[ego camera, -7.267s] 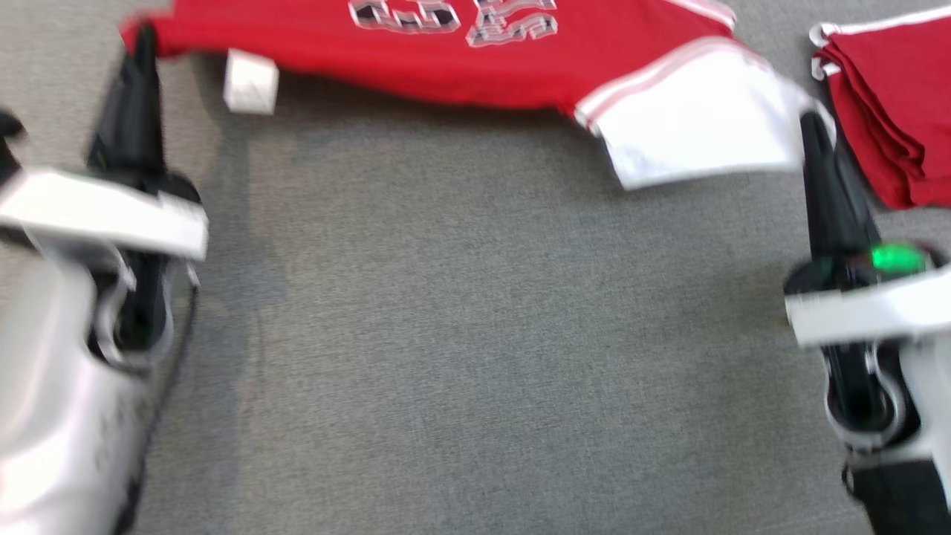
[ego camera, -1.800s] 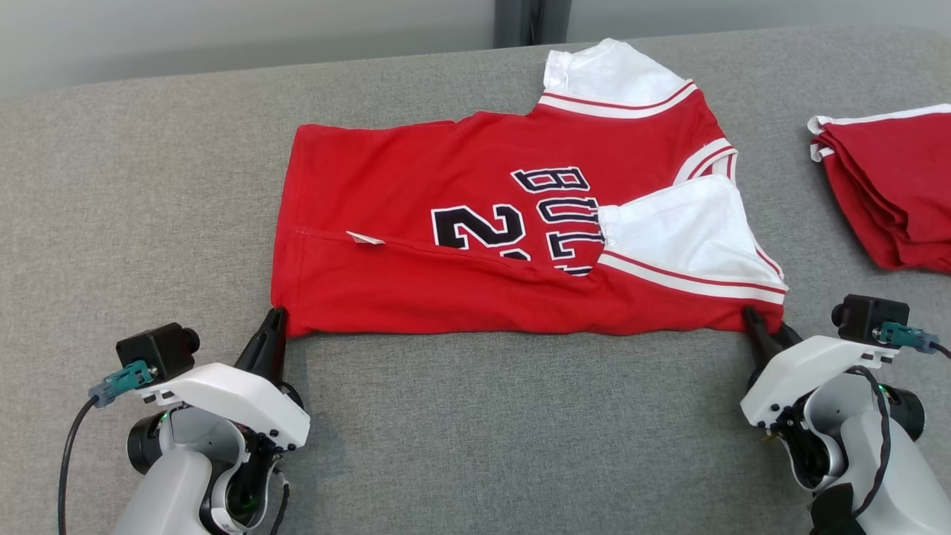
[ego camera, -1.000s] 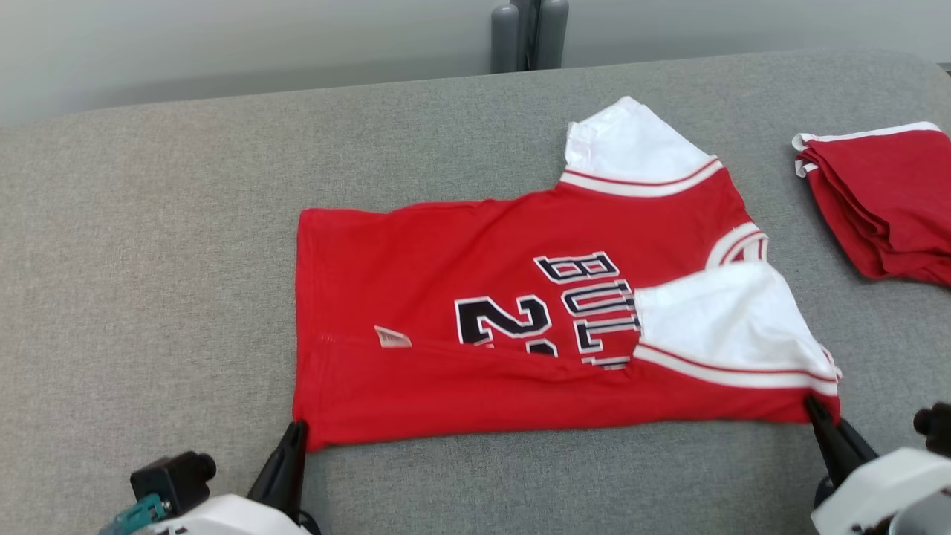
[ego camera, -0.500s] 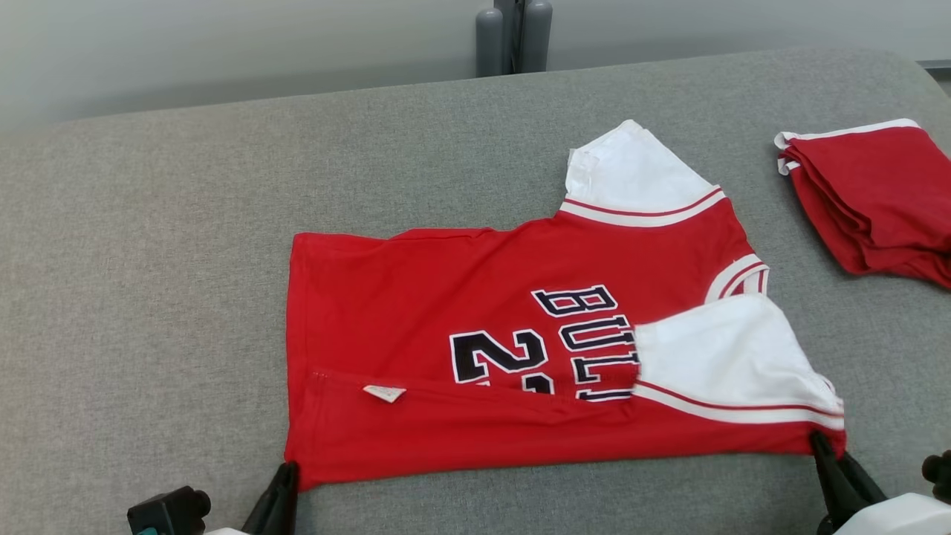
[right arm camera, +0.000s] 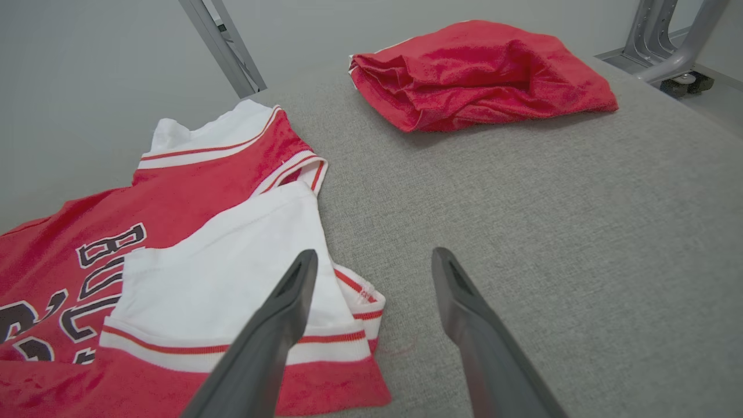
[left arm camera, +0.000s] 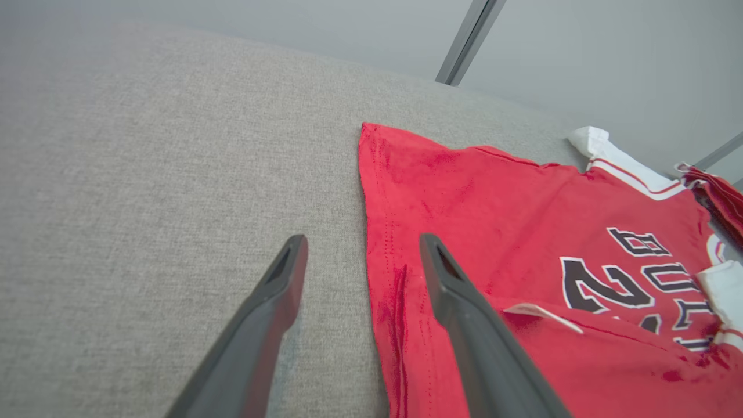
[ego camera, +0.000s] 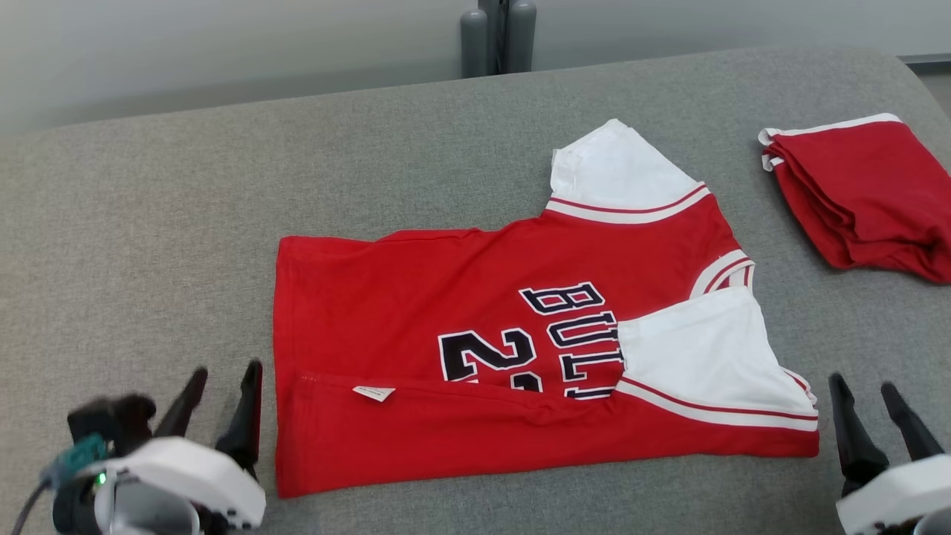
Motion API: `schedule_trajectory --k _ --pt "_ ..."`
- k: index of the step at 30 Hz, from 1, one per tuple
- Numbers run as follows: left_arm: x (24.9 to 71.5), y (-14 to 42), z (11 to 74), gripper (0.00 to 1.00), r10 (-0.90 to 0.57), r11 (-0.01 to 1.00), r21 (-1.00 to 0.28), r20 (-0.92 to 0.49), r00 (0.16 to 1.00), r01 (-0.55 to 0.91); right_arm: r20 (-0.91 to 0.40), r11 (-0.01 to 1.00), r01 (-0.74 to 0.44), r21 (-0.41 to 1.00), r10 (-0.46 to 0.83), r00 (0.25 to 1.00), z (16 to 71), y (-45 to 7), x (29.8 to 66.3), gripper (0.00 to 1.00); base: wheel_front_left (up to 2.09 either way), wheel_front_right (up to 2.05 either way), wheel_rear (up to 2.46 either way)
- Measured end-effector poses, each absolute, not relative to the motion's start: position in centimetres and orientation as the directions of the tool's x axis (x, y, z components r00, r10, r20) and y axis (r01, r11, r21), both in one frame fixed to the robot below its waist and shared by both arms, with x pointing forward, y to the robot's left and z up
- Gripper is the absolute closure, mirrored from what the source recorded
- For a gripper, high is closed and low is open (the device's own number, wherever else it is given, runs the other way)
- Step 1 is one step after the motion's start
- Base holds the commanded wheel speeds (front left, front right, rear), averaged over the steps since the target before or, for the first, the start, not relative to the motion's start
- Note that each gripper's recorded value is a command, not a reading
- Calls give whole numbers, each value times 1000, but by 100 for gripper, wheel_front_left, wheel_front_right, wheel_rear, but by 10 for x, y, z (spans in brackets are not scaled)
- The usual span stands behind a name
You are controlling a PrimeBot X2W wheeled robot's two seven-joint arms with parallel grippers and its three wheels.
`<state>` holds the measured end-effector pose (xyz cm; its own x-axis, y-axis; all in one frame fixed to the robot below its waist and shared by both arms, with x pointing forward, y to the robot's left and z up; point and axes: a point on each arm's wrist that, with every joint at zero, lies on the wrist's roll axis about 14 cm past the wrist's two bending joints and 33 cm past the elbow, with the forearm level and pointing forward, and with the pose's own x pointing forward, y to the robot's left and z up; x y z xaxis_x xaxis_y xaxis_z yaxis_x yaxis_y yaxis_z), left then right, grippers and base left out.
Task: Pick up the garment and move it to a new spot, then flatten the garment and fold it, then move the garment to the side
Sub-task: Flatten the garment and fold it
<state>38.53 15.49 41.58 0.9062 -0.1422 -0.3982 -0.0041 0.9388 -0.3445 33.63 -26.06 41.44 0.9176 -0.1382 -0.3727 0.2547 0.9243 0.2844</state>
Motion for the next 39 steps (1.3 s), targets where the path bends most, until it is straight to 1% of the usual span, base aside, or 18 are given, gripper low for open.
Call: schedule_trajectory --k 4,9,17,25,26,27,29,31,32,33,39 --pt "421 148 431 0 -196 960 -262 -369 908 101 -304 947 193 257 -110 946 437 -259 360 0 0 0 0" --pt "463 127 432 0 -257 962 -189 -398 881 196 -264 971 97 219 -37 964 454 -243 389 0 0 0 0" --pt "512 122 395 0 -223 975 -94 -504 834 204 -250 985 -5 171 48 967 461 -227 426 0 0 0 0" --pt "531 115 357 0 -221 968 -36 -585 780 247 -273 988 -40 148 80 959 453 -225 443 0 0 0 0" --pt "533 114 357 1 -222 967 -30 -587 778 254 -273 989 -41 145 80 959 453 -226 444 0 0 0 0" --pt "535 113 356 14 -224 966 -28 -589 776 258 -272 989 -43 142 81 959 453 -226 445 0 0 0 0" --pt "535 112 353 45 -230 961 -17 -599 767 274 -271 989 -47 137 83 959 454 -227 447 0 0 0 0" --pt "534 109 351 67 -241 954 -8 -612 753 298 -266 990 -52 133 86 960 456 -227 449 0 0 0 0" --pt "534 107 351 95 -248 950 -5 -618 746 312 -264 990 -56 129 88 961 458 -228 450 0 0 0 0" --pt "533 105 351 100 -256 946 -5 -622 740 323 -260 991 -59 123 90 962 460 -228 452 0 0 0 0" --pt "531 99 356 100 -272 936 8 -618 738 352 -235 992 -99 83 116 965 474 -226 467 0 0 0 0"
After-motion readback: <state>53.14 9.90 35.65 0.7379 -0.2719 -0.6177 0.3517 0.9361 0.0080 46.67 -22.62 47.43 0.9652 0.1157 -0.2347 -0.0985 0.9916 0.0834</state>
